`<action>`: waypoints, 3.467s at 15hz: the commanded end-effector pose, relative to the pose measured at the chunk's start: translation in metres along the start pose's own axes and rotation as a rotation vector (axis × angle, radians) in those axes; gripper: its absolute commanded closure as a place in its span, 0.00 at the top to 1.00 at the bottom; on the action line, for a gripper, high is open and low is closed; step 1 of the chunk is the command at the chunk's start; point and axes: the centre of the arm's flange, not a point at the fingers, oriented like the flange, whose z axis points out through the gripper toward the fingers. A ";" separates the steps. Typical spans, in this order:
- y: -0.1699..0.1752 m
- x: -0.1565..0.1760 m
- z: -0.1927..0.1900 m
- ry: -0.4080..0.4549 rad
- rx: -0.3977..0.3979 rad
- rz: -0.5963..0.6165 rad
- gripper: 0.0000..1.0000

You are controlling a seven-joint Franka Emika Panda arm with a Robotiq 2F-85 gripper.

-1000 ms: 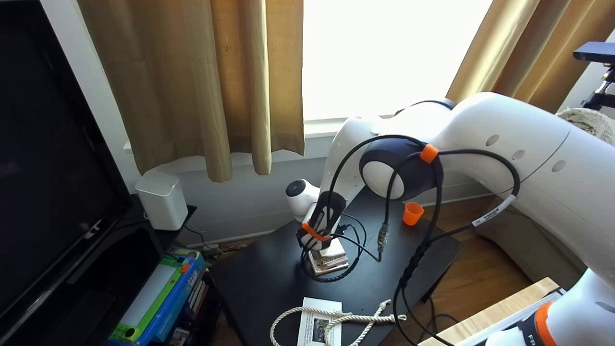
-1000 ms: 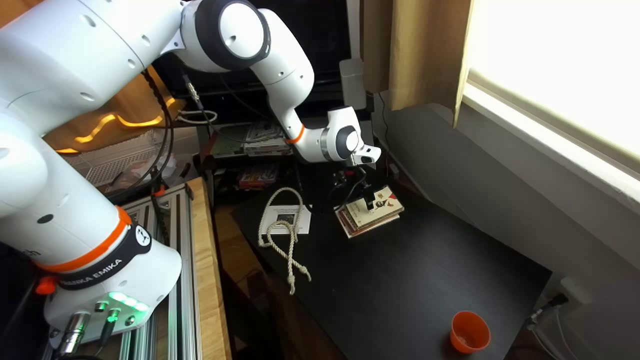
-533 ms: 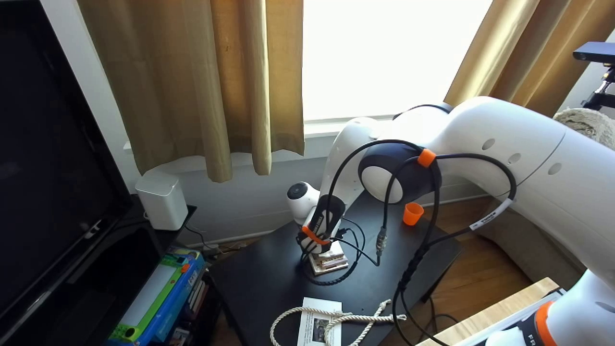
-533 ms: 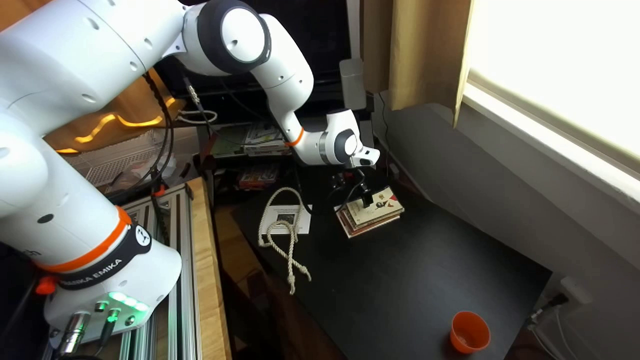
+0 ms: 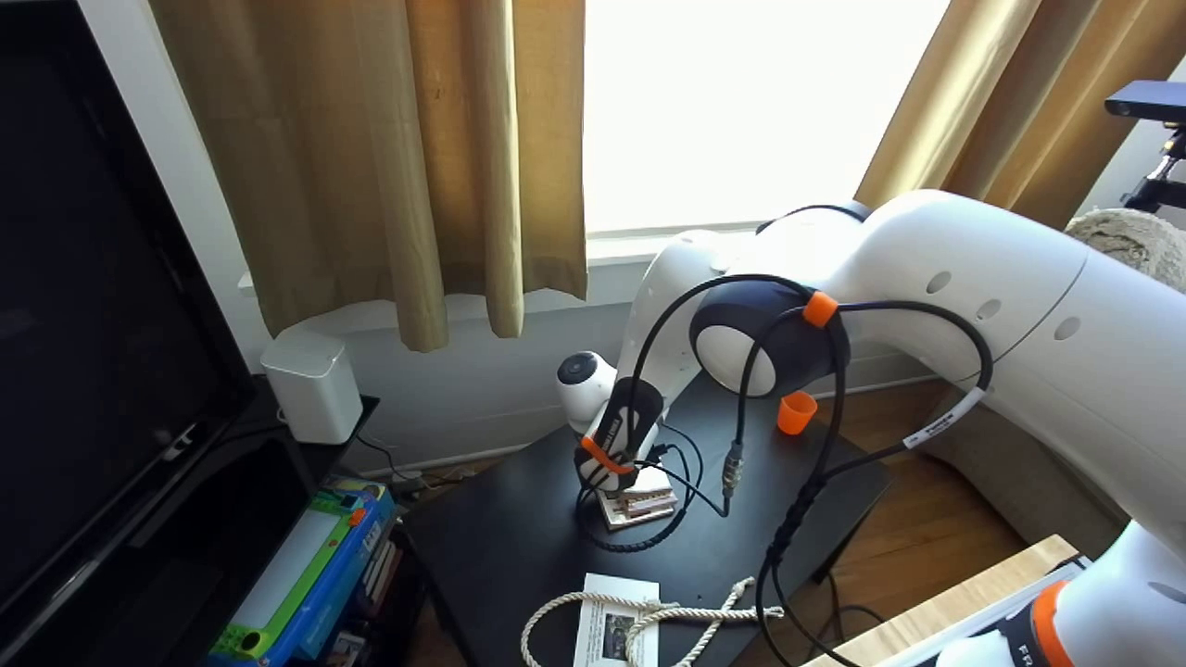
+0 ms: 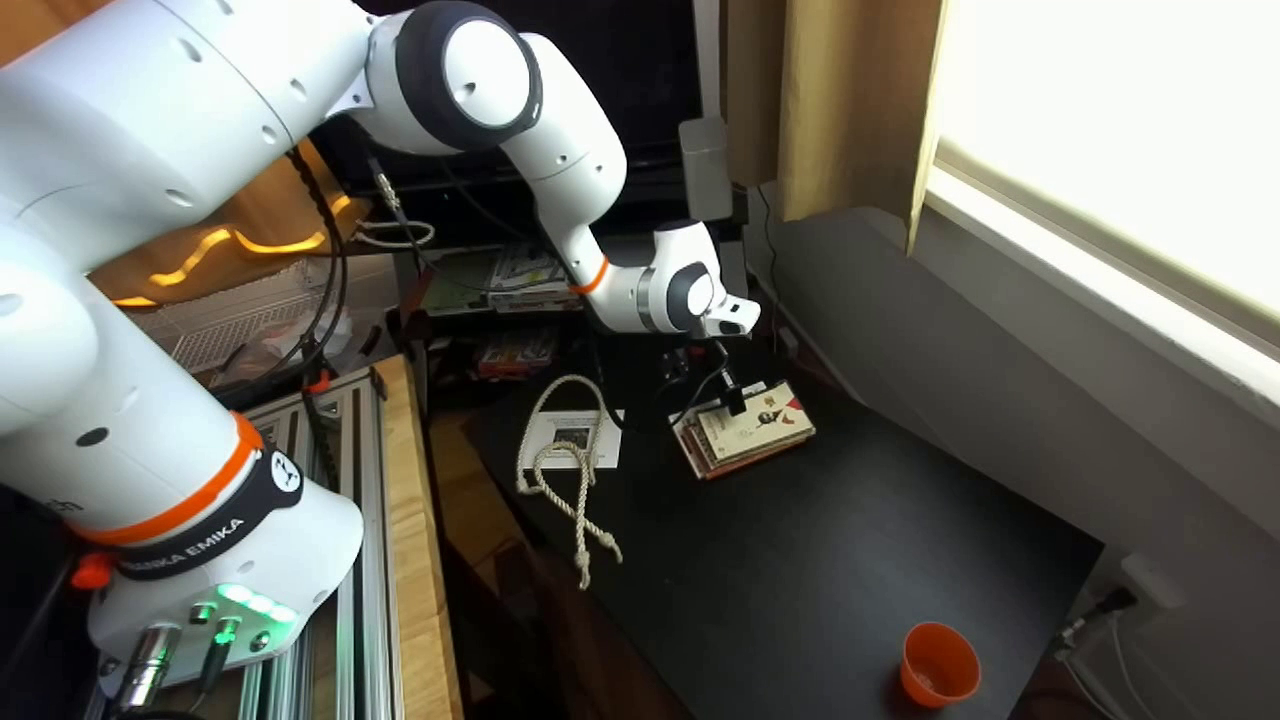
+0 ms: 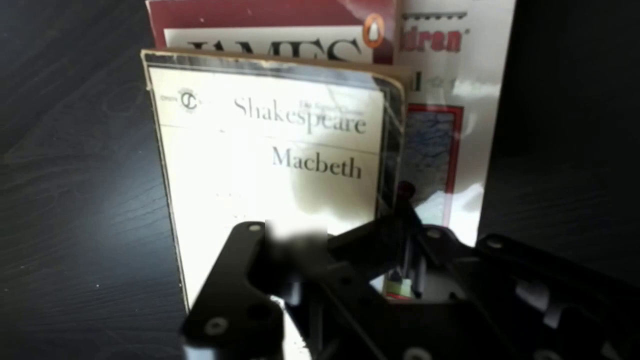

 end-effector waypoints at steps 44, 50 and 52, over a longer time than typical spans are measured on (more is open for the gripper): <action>0.139 -0.009 -0.021 0.083 -0.143 0.089 0.62; 0.110 -0.001 -0.047 0.013 -0.109 0.119 1.00; 0.099 -0.001 -0.043 -0.029 -0.107 0.123 1.00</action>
